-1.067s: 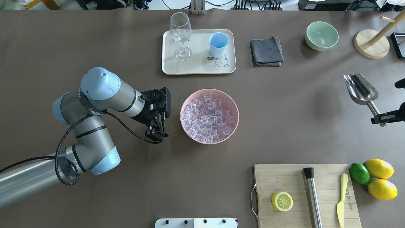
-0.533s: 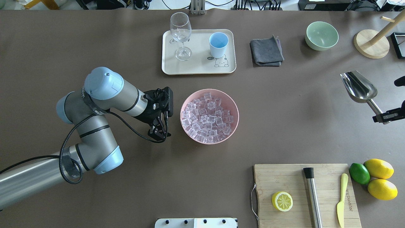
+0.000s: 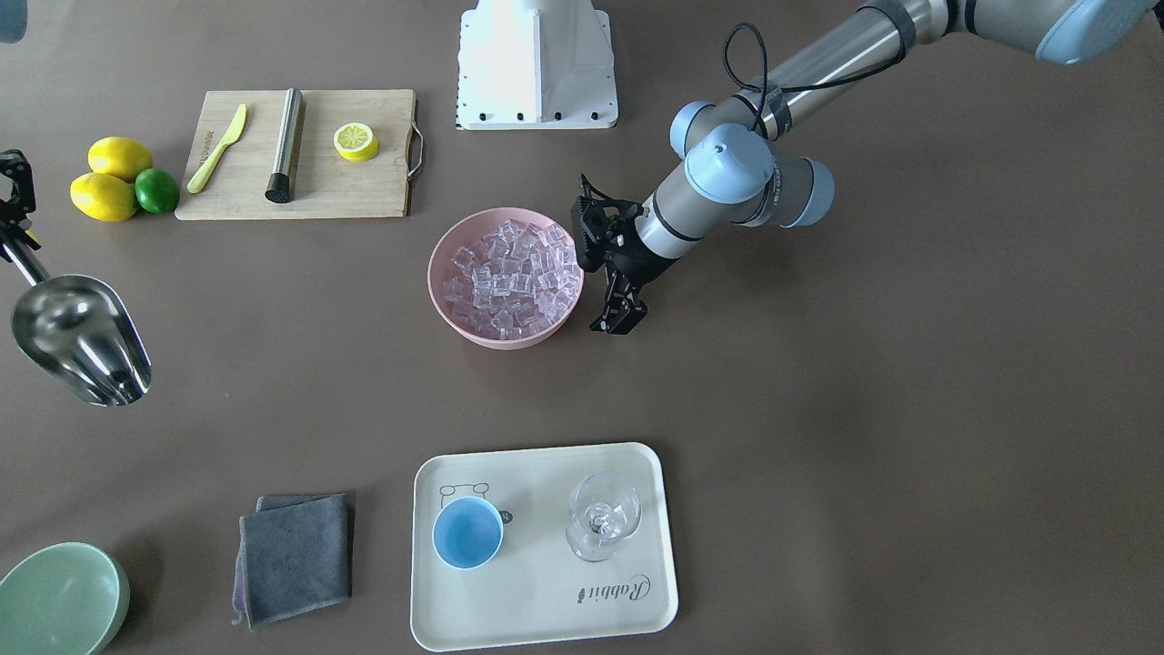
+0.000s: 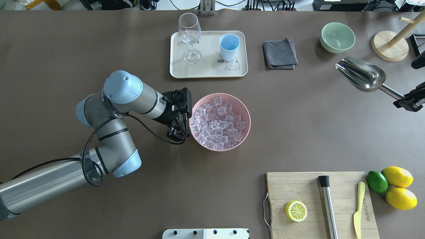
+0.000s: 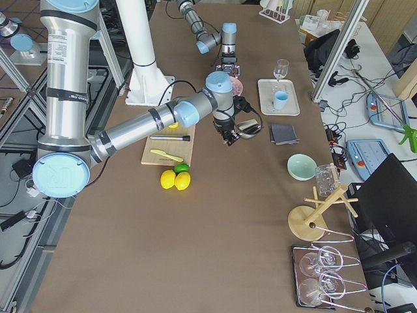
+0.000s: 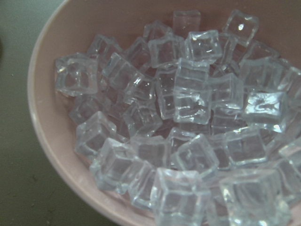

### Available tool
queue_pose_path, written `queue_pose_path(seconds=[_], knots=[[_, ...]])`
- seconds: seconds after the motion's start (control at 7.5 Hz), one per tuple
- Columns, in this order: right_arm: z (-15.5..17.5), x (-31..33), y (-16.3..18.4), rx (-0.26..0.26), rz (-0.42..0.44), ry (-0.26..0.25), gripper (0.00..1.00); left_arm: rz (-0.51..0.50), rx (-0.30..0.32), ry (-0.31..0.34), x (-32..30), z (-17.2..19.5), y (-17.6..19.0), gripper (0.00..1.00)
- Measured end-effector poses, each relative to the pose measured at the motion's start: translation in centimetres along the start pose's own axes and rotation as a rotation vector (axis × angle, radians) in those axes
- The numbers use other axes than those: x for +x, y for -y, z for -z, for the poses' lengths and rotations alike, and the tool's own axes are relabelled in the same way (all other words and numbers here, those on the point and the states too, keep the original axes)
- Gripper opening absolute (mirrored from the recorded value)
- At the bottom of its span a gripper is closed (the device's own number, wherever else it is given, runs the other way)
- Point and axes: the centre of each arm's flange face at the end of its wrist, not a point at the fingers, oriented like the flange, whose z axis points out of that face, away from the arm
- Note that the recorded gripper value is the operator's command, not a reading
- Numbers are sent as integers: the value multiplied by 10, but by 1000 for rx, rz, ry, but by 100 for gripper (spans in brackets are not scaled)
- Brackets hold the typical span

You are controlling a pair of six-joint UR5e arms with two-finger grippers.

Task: Put ice in cup with scoop
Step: 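Close the right gripper on the metal scoop handle and lift it, then carry the scoop with the right gripper over the pink bowl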

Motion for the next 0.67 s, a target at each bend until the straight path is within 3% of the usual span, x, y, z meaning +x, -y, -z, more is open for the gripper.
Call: queue_pose_path(seconds=[0.4,0.67], knots=[[9,-57,92,-85,267,-10,0,-5,10,-29,8,-1,4,97],[20,-102,146,-159,355,-6,0,-6,11,-42,10,-1,0,97]])
